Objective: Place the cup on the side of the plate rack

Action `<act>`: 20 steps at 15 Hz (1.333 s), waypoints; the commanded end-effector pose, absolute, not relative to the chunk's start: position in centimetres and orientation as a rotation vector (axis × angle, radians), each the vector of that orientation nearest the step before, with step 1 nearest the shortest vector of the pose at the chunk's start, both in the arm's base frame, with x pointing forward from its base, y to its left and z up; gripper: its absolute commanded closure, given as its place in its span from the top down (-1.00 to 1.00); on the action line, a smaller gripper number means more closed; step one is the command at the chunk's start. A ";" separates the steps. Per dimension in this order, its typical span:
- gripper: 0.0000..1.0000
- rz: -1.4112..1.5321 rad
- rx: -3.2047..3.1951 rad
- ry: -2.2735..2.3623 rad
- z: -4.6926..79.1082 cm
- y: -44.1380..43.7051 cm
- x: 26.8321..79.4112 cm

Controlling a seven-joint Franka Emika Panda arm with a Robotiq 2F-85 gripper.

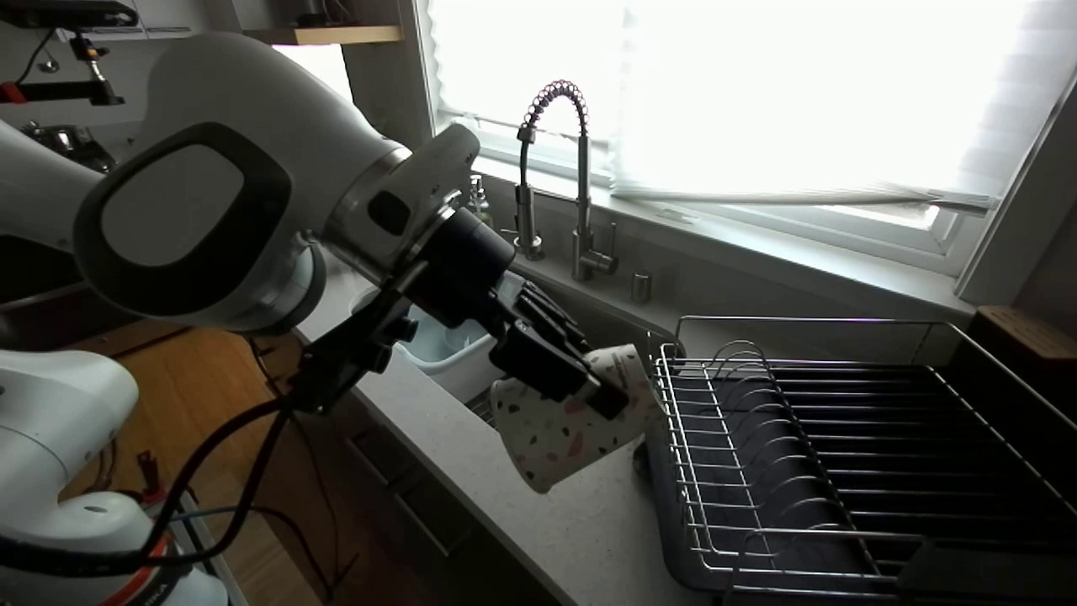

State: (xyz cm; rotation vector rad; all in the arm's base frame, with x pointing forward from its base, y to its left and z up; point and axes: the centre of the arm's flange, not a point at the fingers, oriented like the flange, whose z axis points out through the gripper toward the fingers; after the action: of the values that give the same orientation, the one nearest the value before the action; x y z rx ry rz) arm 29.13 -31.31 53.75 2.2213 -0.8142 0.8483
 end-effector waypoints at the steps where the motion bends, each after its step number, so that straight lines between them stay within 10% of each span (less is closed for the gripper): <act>1: -0.49 0.901 2.157 -0.774 52.9 -32.4 29.5; 20: -0.49 1.296 2.046 -0.758 49.0 -38.3 31.5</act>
State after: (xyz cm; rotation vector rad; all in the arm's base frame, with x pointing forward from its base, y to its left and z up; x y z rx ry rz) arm 29.59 -37.03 52.86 2.0914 -0.8208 1.2659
